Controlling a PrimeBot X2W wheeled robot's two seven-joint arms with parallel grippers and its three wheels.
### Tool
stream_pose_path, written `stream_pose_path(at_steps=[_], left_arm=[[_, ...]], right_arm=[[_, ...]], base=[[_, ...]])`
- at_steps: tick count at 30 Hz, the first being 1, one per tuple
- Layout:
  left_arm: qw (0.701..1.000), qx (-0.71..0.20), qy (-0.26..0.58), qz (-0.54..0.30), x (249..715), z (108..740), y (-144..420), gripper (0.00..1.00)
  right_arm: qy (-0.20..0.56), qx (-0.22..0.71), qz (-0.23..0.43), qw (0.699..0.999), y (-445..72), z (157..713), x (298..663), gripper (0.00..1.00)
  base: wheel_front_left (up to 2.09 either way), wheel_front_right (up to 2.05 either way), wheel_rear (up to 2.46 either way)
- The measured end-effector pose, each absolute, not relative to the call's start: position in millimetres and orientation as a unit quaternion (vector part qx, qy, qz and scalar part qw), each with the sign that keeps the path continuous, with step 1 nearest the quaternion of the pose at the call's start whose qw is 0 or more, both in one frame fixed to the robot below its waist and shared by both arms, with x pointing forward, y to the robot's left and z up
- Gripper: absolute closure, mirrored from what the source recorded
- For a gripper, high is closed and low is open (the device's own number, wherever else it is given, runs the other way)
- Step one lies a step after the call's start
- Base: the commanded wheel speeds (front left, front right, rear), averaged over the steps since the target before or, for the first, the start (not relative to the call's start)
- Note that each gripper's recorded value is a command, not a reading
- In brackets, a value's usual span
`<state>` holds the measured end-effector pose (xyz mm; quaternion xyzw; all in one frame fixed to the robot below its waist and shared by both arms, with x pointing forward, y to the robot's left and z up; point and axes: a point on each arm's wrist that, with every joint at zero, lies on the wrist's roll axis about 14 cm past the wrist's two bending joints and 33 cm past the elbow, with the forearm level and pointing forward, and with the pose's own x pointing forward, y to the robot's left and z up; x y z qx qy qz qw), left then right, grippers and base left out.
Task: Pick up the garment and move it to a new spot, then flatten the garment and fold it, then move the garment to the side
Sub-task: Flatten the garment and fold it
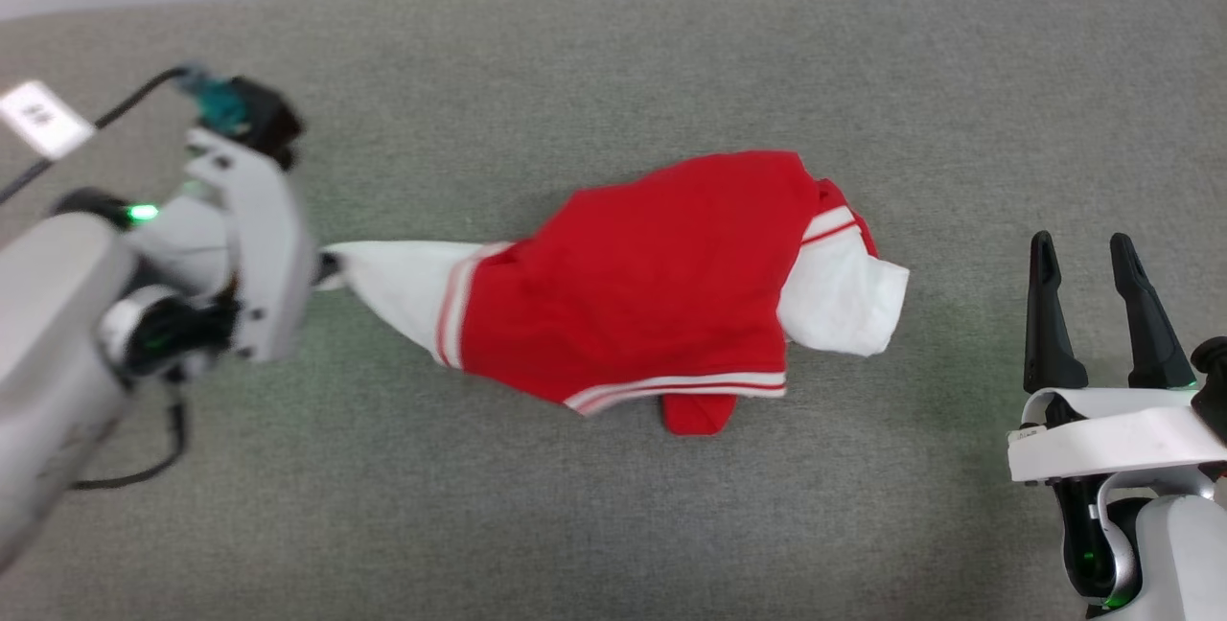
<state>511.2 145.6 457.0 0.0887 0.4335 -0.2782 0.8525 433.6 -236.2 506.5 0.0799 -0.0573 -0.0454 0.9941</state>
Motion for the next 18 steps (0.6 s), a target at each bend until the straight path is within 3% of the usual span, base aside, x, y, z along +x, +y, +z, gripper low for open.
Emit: stream_pose_path(at_steps=[9,18], left_arm=[[0.859,0.175,0.449,-0.173,513,429,225,1.00],[0.869,0.185,0.443,-0.120,524,421,255,1.00]], right_arm=[[-0.056,0.069,-0.041,0.995,-239,507,434,0.00],[-0.054,0.063,-0.050,0.995,-247,507,431,0.00]], base=[[0.00,0.00,0.00],[0.00,0.00,0.00]])
